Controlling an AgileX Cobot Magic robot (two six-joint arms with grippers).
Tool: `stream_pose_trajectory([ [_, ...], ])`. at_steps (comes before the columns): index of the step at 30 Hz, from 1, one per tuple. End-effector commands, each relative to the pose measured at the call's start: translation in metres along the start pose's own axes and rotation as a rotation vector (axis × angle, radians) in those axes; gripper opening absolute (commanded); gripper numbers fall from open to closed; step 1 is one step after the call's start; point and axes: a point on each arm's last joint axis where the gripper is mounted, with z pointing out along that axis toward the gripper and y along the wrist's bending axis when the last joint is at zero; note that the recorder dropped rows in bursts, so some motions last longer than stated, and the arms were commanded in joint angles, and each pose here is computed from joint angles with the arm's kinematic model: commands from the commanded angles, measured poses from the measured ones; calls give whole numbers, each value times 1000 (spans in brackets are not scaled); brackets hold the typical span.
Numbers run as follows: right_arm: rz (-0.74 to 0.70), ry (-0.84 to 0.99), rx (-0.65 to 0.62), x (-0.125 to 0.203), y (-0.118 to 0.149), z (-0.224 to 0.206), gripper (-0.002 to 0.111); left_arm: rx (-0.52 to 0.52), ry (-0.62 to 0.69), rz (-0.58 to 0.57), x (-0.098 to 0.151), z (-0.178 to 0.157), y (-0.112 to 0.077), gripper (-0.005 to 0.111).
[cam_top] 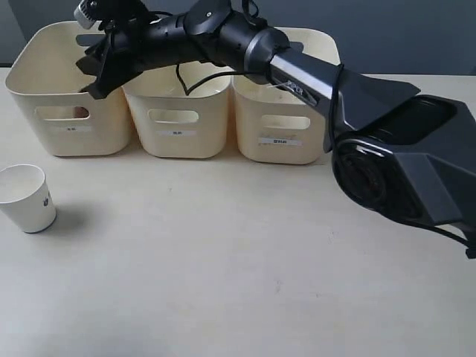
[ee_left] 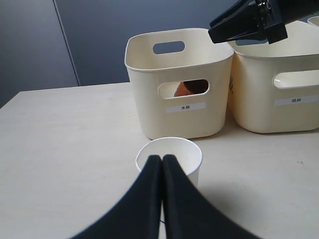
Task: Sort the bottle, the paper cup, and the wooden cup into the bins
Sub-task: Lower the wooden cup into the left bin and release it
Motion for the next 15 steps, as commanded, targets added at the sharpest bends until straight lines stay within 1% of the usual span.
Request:
stream_pose_trajectory([
  [1,-10,4,-27,-4,2,-3,27,4,-17,2,-1,0,0,0],
  [4,-42,17,-53,-10,4,-8,27,4,-17,2,-1,0,0,0],
  [7,-73,32,-134,-19,11,-16,27,4,-17,2,-1,0,0,0],
  [10,-163,66,-237,-27,20,-26,27,4,-17,2,-1,0,0,0],
  [12,-209,80,-314,-28,27,-30,30,4,-17,2,-1,0,0,0],
  [15,-245,117,-409,-25,35,-34,38,4,-17,2,-1,0,0,0],
])
